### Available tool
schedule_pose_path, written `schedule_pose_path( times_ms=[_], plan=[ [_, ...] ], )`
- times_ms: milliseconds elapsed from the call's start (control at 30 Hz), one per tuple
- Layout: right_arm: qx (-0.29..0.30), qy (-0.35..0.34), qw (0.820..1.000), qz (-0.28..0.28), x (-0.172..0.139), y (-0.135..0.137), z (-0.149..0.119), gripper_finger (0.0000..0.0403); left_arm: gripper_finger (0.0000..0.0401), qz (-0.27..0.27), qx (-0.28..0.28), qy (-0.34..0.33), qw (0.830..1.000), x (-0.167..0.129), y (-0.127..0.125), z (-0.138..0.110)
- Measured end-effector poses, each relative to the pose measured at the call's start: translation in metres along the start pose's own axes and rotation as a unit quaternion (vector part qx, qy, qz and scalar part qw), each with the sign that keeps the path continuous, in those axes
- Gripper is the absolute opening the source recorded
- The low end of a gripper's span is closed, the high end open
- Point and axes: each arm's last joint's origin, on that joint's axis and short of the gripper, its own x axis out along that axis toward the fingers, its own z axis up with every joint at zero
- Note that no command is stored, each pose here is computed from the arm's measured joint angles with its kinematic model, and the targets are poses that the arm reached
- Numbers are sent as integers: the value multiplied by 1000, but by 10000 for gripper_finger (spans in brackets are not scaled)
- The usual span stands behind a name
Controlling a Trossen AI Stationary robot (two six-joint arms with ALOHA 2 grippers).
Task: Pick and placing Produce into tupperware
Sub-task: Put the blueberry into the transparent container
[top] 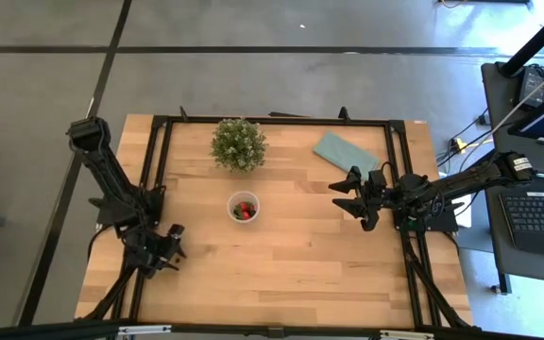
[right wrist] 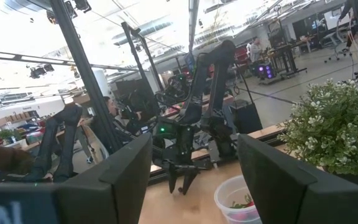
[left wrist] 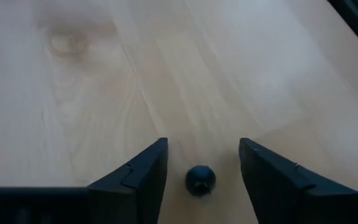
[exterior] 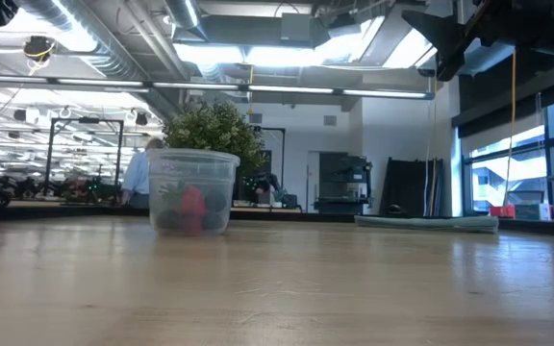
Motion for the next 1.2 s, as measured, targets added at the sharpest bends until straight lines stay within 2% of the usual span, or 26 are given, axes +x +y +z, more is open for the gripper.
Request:
schedule_pose_path(
  times_ms=[633,833,1000,1200],
  plan=[
    [-1,0,1000,0,0,0,0,239,175,1,-41,18,999,-1,0,-3],
    [-2,0,1000,0,0,0,0,239,175,11,-38,49,998,-4,-3,1],
    [-3,0,1000,0,0,0,0,239,175,11,6,90,996,-11,-8,7],
    [-4,0,1000,0,0,0,0,239,174,24,-15,84,996,-11,-7,8]
  ],
)
